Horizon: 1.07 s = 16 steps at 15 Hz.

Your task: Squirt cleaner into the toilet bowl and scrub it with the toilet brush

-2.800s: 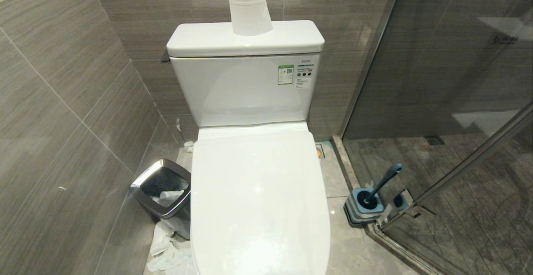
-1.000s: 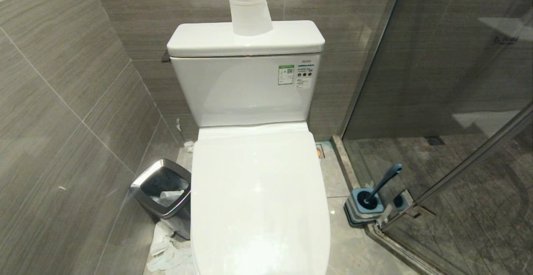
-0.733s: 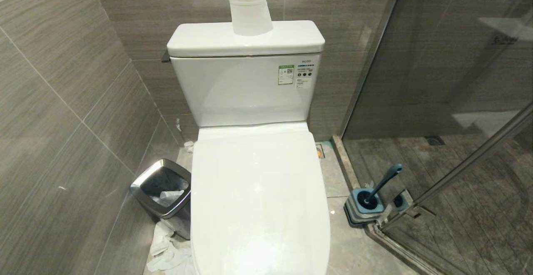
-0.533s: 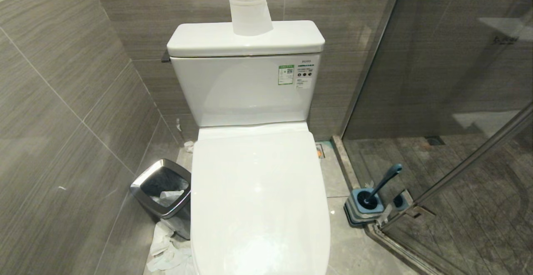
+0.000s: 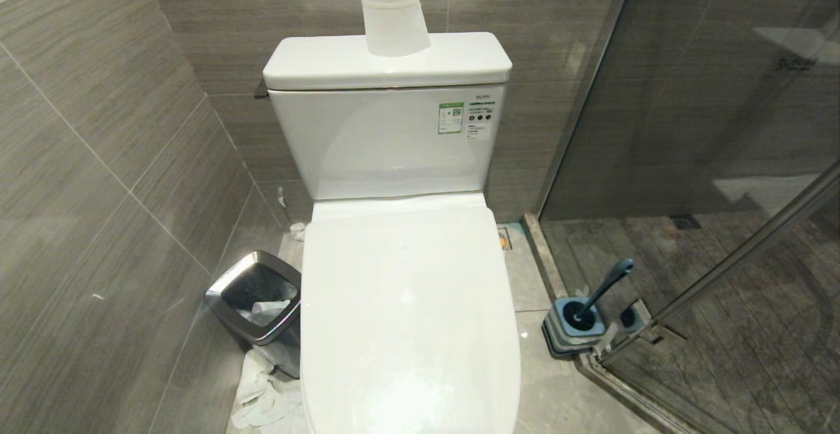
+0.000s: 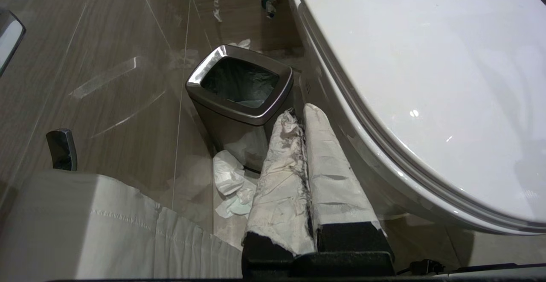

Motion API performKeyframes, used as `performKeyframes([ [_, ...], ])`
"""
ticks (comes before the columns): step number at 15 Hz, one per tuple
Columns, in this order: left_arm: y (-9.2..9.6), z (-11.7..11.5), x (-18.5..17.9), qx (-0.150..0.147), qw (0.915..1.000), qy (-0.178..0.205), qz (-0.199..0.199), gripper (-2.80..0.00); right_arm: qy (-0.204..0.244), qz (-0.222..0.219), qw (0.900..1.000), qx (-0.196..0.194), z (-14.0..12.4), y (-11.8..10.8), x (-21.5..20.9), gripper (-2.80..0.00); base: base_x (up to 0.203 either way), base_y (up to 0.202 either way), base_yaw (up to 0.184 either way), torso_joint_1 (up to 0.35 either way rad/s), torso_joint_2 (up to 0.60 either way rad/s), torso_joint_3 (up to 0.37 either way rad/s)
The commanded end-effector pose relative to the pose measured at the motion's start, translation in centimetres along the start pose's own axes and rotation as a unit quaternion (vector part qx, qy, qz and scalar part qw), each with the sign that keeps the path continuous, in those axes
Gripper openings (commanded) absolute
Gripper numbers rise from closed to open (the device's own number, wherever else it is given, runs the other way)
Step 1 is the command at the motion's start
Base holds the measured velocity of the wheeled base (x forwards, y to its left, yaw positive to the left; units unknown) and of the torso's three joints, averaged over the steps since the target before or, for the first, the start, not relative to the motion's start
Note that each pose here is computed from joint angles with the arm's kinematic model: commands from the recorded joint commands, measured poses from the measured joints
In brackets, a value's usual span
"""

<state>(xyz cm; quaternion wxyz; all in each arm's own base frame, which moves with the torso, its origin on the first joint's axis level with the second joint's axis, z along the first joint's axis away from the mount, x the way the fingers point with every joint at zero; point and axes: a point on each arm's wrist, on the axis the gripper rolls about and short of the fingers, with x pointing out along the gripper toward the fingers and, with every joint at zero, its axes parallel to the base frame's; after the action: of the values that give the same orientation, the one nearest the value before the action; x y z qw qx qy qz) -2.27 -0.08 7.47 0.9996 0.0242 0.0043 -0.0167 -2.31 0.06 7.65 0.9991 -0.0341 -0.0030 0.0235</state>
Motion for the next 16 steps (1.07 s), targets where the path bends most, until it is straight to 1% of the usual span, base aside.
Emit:
performKeyframes([
  [1,0.00,0.00,0.01,0.000,1.0000,0.001,0.000,-2.80,0.001,0.000,1.000,0.000,-0.03,0.00,0.02,-2.80,0.000,0.000,0.000,0.000,0.00,0.000],
  [16,0.00,0.00,0.01,0.000,1.0000,0.001,0.000,-2.80,0.001,0.000,1.000,0.000,0.00,0.00,0.01,-2.80,0.000,0.000,0.000,0.000,0.00,0.000],
])
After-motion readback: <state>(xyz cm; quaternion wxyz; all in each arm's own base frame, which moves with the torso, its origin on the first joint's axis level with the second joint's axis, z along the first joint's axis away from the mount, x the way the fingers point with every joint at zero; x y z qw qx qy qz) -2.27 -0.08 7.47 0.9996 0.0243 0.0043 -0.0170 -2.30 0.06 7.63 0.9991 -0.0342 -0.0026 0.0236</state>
